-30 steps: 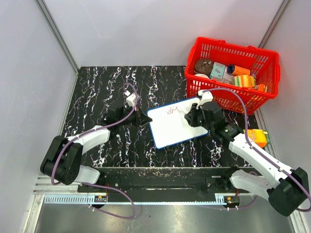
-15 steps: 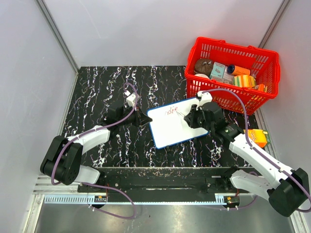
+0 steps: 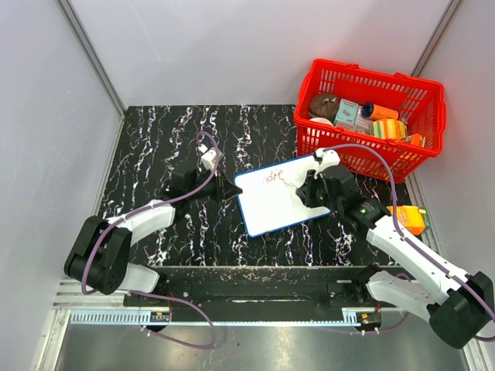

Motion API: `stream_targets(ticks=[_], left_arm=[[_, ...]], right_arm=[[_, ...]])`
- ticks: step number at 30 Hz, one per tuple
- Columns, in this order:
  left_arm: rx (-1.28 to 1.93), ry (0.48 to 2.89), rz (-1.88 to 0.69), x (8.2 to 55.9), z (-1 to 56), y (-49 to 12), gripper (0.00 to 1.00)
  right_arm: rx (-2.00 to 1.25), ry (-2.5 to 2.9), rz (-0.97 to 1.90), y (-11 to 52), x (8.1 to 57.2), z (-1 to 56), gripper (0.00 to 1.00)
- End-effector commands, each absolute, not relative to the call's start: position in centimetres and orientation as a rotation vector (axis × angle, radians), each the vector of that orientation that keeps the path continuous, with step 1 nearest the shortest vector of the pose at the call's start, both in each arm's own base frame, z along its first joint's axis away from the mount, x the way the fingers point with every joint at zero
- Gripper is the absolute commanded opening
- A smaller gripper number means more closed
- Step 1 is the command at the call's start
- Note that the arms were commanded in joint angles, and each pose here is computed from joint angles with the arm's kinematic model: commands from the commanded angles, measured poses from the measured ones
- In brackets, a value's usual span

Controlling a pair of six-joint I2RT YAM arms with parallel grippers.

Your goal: Write a sentence on the whiteboard

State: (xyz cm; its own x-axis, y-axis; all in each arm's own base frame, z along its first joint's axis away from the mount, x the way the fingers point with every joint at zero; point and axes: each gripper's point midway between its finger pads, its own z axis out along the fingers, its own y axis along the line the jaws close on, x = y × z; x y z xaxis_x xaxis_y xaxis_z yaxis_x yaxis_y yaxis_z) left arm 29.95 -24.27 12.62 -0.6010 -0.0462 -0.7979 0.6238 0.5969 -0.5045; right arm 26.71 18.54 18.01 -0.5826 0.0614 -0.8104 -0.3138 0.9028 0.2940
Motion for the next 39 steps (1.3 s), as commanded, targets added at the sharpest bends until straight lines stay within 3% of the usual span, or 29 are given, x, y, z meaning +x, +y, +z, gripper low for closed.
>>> stream_targets(ticks=[1,13,39], left_arm=[[0.499,1.971,-0.78,32.8,11.5,-22.2,0.0],[0.502,1.971,-0.783,32.8,11.5,-22.2,0.0],[0.501,1.973,-0.785,32.8,11.4,-22.3,0.0]], right_arm=[[-0.127,2.093,0.451,17.6,27.7,19.3,0.0],[-0.098,1.931,0.523,17.8,28.0,23.9,0.0],[-0.083,1.997,0.466,18.1,29.5,21.7,0.0]])
